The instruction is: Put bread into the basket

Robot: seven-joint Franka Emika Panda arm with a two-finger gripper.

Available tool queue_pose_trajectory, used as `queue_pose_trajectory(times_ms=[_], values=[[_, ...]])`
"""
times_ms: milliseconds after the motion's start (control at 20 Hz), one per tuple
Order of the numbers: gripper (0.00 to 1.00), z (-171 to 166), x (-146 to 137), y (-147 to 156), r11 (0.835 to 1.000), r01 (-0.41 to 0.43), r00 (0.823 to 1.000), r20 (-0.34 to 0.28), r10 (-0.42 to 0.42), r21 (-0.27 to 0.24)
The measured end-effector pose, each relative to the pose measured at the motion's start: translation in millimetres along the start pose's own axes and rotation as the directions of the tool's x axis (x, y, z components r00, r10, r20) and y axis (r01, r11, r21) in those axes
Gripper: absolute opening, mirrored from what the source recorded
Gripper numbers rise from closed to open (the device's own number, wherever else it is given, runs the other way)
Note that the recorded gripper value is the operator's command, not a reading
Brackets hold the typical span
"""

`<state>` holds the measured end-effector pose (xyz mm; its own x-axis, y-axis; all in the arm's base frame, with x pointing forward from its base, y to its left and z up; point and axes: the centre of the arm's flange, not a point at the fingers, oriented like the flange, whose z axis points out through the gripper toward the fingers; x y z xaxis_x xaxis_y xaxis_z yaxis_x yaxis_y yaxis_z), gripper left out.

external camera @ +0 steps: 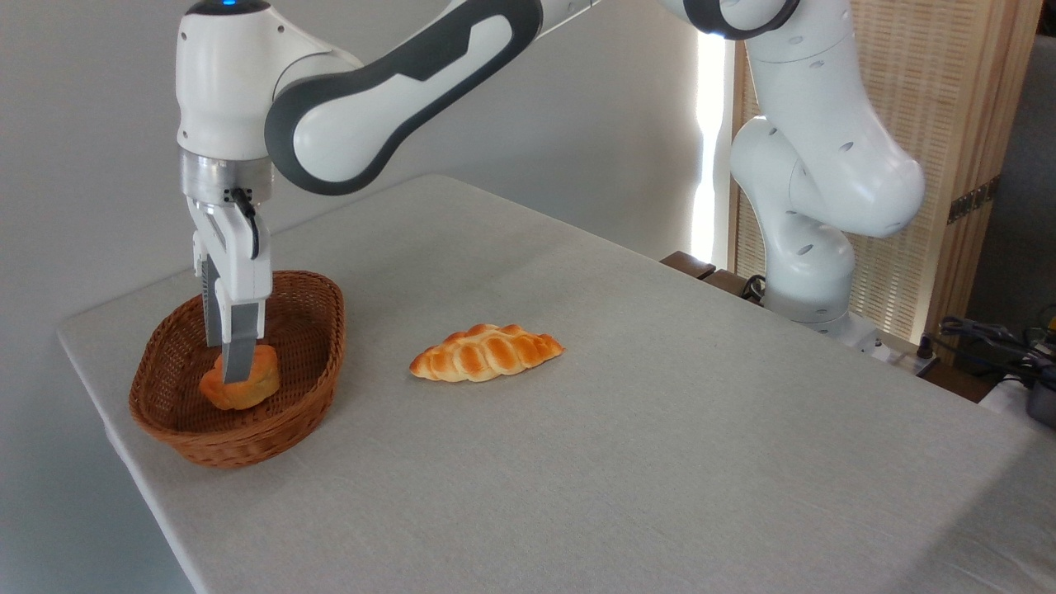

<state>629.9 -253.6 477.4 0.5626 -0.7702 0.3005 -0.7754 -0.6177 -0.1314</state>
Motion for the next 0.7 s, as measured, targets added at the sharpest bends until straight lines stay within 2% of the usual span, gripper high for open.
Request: queue_pose_trajectory(times_ms=[150, 300, 450, 550, 700], values=[[1.00, -32.5, -8.7, -5.1, 1.000, 0.012, 0.998, 0.055, -0.011, -0.002], [1.00, -81.3, -32.1, -17.6, 0.998, 0.064, 0.991, 0.121, -0.062, -0.012], [1.00, -123.0, -68.0, -37.0, 0.991, 0.127, 0.975, 0.185, -0.120, -0.030], [1.00, -144.6, -95.3, -51.2, 0.991, 0.119, 0.969, 0.226, -0.103, -0.060], [1.00, -173.4, -136.7, -75.4, 0.986, 0.129, 0.964, 0.244, -0.100, -0.105]])
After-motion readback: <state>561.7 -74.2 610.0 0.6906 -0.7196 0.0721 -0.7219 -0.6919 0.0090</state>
